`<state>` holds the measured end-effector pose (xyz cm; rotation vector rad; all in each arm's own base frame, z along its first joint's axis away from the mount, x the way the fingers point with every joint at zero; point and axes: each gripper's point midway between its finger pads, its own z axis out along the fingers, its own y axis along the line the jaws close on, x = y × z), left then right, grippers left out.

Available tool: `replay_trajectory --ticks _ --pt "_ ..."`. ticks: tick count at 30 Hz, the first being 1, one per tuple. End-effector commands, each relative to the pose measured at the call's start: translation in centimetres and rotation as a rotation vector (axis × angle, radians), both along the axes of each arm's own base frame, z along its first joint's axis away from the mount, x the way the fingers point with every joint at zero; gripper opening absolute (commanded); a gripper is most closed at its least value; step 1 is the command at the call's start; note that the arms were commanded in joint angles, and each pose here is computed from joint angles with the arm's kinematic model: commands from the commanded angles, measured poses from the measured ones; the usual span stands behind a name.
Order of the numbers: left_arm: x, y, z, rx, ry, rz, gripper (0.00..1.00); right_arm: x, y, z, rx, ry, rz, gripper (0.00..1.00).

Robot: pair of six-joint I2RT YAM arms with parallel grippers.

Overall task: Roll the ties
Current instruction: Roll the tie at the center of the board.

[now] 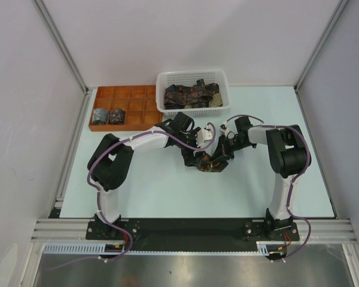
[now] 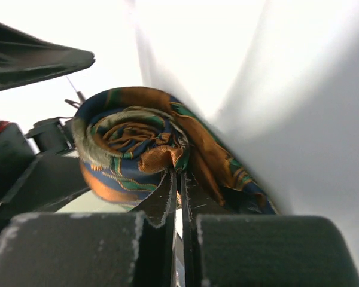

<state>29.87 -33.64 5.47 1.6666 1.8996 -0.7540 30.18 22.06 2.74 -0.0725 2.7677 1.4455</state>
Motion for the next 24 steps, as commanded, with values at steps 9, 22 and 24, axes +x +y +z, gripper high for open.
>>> replay_trajectory --ticks 9,22,24 --pt "-0.6 -4.9 2.1 -0.19 0.073 -0.051 0.95 -0.4 -3.4 -5.2 -0.336 -0.023 0.032 0.0" --pt "-2.2 -4.7 -1.8 -0.036 0.083 -0.047 0.41 0.2 0.8 -3.5 -0.187 -0.063 0.051 0.0" --pt "-2.2 -3.4 -2.4 0.03 0.039 -0.046 0.29 0.6 1.6 -2.6 -0.152 -0.076 0.066 0.0"
